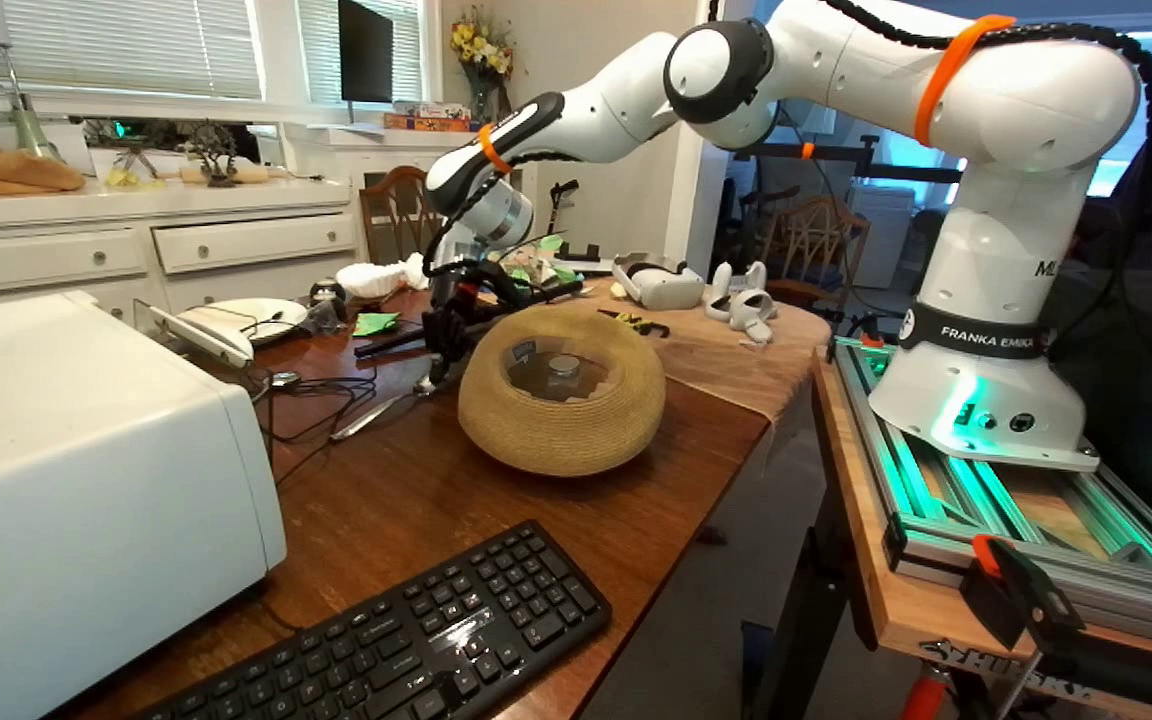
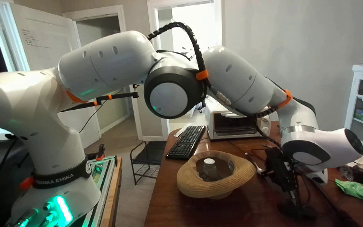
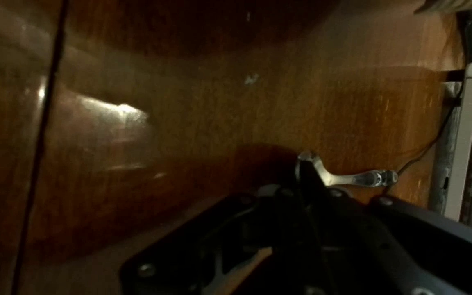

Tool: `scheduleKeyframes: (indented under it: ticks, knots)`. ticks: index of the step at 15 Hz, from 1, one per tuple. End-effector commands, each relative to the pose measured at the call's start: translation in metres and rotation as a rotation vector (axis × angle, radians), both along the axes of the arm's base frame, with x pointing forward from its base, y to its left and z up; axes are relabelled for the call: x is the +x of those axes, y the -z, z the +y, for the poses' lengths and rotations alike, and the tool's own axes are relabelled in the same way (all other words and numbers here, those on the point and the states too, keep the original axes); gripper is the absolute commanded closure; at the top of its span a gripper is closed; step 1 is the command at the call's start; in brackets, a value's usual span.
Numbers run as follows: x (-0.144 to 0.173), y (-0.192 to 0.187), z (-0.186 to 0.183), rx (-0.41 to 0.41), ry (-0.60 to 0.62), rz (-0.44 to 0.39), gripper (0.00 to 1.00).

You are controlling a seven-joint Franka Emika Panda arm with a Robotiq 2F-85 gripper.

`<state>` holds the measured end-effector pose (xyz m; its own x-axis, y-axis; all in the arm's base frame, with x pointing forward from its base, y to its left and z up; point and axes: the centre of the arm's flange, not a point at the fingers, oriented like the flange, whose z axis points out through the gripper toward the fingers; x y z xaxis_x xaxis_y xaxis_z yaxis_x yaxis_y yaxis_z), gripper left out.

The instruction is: Put the spoon into the microwave

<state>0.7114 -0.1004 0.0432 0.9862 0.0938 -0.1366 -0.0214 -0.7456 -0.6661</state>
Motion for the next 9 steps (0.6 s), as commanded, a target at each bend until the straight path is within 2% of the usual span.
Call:
scheduleKeyframes:
  ticks: [1, 3, 9]
  knots:
    - [0.006, 0.007, -0.006, 0.053, 0.019, 0.009, 0.98]
    - [0.004, 0.003, -0.014, 0.078, 0.036, 0.015, 0.98]
    - [-0.011, -0.004, -0.068, 0.227, 0.153, -0.004, 0.98]
